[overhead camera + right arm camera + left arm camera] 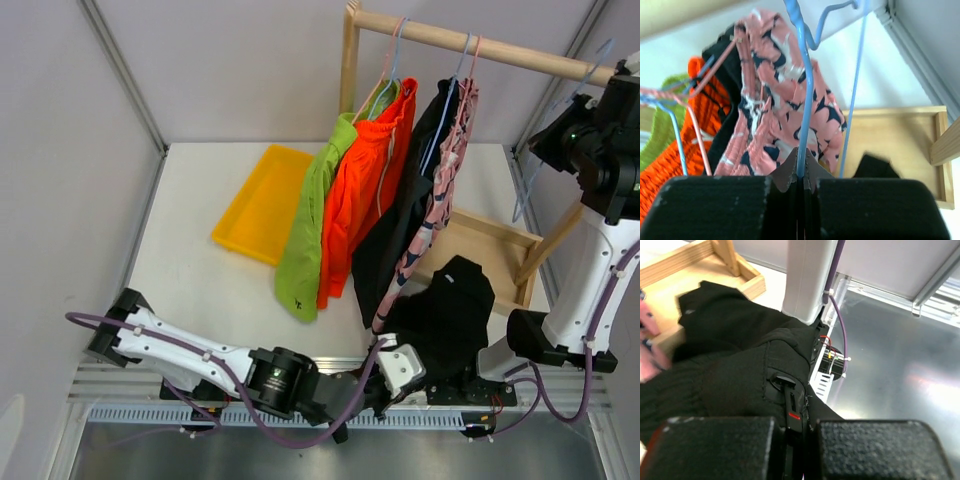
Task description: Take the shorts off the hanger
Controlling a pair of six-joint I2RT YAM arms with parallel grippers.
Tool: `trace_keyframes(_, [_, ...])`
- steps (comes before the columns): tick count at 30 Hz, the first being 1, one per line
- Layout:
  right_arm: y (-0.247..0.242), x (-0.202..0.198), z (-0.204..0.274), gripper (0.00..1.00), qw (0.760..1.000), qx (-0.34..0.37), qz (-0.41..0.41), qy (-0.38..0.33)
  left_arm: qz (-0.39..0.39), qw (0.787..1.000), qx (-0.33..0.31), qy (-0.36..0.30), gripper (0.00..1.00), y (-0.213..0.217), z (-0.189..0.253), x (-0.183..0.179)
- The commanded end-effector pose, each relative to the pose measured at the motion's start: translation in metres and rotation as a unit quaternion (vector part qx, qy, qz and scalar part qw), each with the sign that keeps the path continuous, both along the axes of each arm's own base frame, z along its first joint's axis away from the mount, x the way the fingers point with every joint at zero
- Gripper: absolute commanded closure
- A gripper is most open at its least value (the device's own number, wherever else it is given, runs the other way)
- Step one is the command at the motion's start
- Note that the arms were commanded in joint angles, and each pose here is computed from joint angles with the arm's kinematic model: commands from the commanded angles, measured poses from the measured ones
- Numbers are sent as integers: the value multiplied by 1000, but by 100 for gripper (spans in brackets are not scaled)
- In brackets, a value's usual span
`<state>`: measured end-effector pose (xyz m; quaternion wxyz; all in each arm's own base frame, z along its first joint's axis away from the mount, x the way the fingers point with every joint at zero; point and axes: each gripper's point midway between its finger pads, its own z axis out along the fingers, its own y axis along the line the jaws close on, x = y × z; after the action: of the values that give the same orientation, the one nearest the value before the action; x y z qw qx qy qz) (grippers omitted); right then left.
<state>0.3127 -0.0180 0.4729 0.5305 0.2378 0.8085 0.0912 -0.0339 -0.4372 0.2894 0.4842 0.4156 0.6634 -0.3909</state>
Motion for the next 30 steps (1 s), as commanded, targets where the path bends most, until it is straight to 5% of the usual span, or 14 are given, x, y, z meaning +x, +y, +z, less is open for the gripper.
trace_keyframes(1, [-15, 4, 23, 100, 999, 8, -13, -44, 47, 999, -14, 23, 100, 21, 2, 9])
trace_keyframes(12, [-20, -10, -20, 100, 999, 20, -23, 21, 139, 990, -27, -1, 100, 95, 72, 56])
trace_keyframes(15, [-22, -14, -32, 75, 999, 21, -29, 37, 186, 981, -50, -17, 100, 129, 108, 82])
trace_keyframes(16, [-22, -19, -30, 52, 999, 17, -33, 31, 202, 977, -55, -30, 100, 140, 116, 90])
trace_keyframes(18, [-23, -25, -32, 31, 999, 13, -38, 34, 216, 973, -75, -36, 100, 164, 136, 104])
trace_keyframes(20, [-24, -28, -32, 25, 999, 11, -41, 33, 235, 968, -81, -45, 100, 180, 146, 115])
trace_keyframes(21, [-24, -30, -34, 1, 998, 10, -43, 36, 242, 965, -85, -52, 100, 190, 155, 122])
trace_keyframes(30, [-36, -87, -19, 1, 994, -36, -105, 5, 375, 913, -104, -126, 100, 300, 235, 184])
